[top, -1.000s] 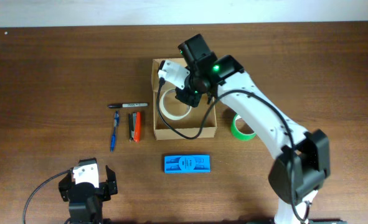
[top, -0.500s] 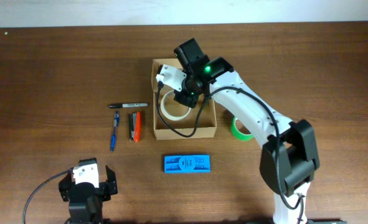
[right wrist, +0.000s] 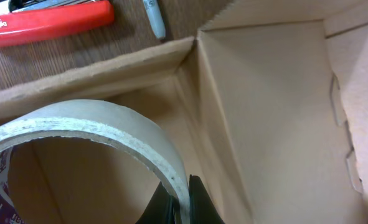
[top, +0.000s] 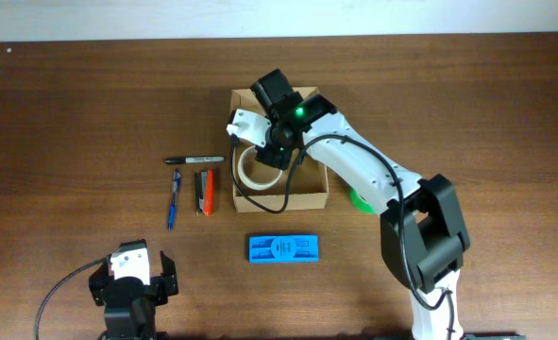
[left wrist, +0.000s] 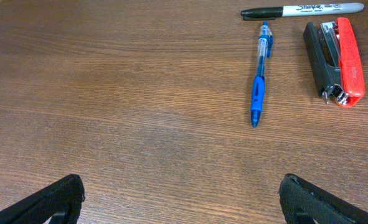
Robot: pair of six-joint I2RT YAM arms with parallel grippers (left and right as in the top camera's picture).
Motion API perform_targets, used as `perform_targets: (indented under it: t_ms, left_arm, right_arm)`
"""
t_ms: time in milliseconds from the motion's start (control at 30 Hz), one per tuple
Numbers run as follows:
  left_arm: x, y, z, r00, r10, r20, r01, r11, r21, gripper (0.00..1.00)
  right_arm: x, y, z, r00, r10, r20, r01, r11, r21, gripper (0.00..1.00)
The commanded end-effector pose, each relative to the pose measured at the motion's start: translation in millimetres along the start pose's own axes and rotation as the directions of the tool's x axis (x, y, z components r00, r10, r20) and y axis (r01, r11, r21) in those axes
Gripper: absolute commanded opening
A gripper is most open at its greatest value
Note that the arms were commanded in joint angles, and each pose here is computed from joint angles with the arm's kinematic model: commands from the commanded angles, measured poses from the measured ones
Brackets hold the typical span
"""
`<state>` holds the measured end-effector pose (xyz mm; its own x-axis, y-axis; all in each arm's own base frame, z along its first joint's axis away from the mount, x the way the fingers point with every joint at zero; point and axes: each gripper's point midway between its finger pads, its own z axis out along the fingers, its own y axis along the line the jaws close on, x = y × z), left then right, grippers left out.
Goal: Pack container
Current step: 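Lift the clear tape roll and lower it into the cardboard box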
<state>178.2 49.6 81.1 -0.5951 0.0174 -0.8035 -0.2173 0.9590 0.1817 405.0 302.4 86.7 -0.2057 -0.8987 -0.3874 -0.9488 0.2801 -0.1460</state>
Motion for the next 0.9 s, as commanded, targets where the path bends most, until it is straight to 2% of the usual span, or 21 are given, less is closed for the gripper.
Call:
perform_targets:
  t_ms: [0,367,433,533,867]
  left_arm:
    - [2,2,1,1.000,-0.017,0.000,0.017,1.000,-0.013,0.99]
    - [2,2,1,1.000,-0.017,0.000,0.017,1.000,-0.013,1.00]
    - [2,2,1,1.000,-0.017,0.000,0.017,1.000,-0.013,0.99]
    - [2,2,1,1.000,-0.017,0.000,0.017,1.000,-0.013,1.00]
    - [2,2,1,1.000,-0.017,0.000,0.017,1.000,-0.013,1.00]
  right_arm:
    - [7,4,14,0.999,-0.015,-0.040,0.015,1.000,-0.004,0.04]
    - [4,2,15,0.999,-0.018,-0.029,0.018,1.000,0.006,0.05]
    - [5,2,15,0.999,-0.018,-0.030,0.018,1.000,0.006,0.14]
    - [5,2,15,0.999,-0.018,-0.029,0.018,1.000,0.006,0.17]
    - [-5,-4,6,1.000,-0.013,-0.001,0.013,1.000,0.029,0.17]
